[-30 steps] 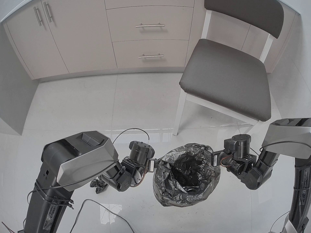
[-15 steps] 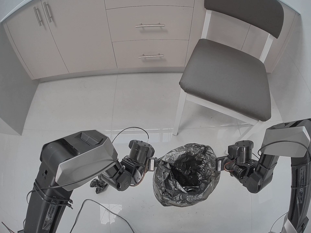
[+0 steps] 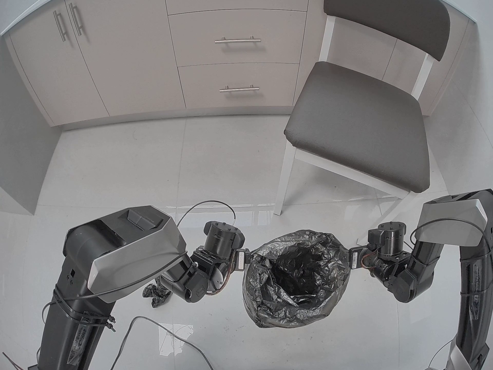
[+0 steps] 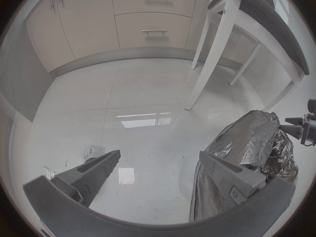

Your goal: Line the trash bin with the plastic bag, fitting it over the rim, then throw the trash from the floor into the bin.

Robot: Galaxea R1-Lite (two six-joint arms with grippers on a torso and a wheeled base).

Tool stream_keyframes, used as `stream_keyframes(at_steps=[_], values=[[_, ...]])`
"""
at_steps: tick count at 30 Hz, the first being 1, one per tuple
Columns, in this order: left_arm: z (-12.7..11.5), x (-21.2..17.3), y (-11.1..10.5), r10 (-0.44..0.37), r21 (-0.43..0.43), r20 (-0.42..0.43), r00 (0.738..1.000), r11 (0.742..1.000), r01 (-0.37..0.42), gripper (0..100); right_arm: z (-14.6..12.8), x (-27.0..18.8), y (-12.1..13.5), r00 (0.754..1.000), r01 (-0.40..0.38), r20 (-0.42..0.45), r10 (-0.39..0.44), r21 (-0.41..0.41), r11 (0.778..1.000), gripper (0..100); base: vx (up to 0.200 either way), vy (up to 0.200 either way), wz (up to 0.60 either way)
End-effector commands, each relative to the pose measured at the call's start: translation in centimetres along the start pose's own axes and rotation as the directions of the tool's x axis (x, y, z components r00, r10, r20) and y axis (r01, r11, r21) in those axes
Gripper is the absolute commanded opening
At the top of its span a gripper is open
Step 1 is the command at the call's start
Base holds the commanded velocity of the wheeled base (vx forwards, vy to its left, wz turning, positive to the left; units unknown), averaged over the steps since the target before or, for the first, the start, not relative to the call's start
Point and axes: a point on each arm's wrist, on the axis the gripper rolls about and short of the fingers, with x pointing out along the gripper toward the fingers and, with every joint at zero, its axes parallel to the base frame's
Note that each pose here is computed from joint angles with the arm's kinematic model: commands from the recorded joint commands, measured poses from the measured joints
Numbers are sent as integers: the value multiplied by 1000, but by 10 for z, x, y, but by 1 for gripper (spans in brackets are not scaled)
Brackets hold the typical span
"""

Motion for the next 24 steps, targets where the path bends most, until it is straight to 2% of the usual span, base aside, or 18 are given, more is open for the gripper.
stream_keyframes(at_steps=[1, 8, 17, 21, 24], values=[[0, 0, 0, 1, 0, 0, 1000, 1000, -1, 100, -10, 8, -1, 1000, 7, -24, -7, -3, 1000, 100, 0, 0, 0], [-1, 1, 1, 3, -1, -1, 1000, 1000, -3, 100, -21, 16, 0, 999, 8, -51, -8, -11, 1000, 100, 0, 0, 0], [-1, 1, 1, 1, 0, -2, 1000, 1000, -1, 100, -27, 21, -11, 997, 28, -69, -30, -40, 999, 100, 0, 0, 0], [2, -2, 1, -2, -8, 7, 1000, 1000, 2, 100, -8, 16, -18, 999, 41, -16, -41, -19, 999, 100, 0, 0, 0], [17, -19, -2, -33, -52, 36, 999, 998, 35, 100, 11, 0, -17, 999, 29, 30, -28, -15, 999, 100, 0, 0, 0]])
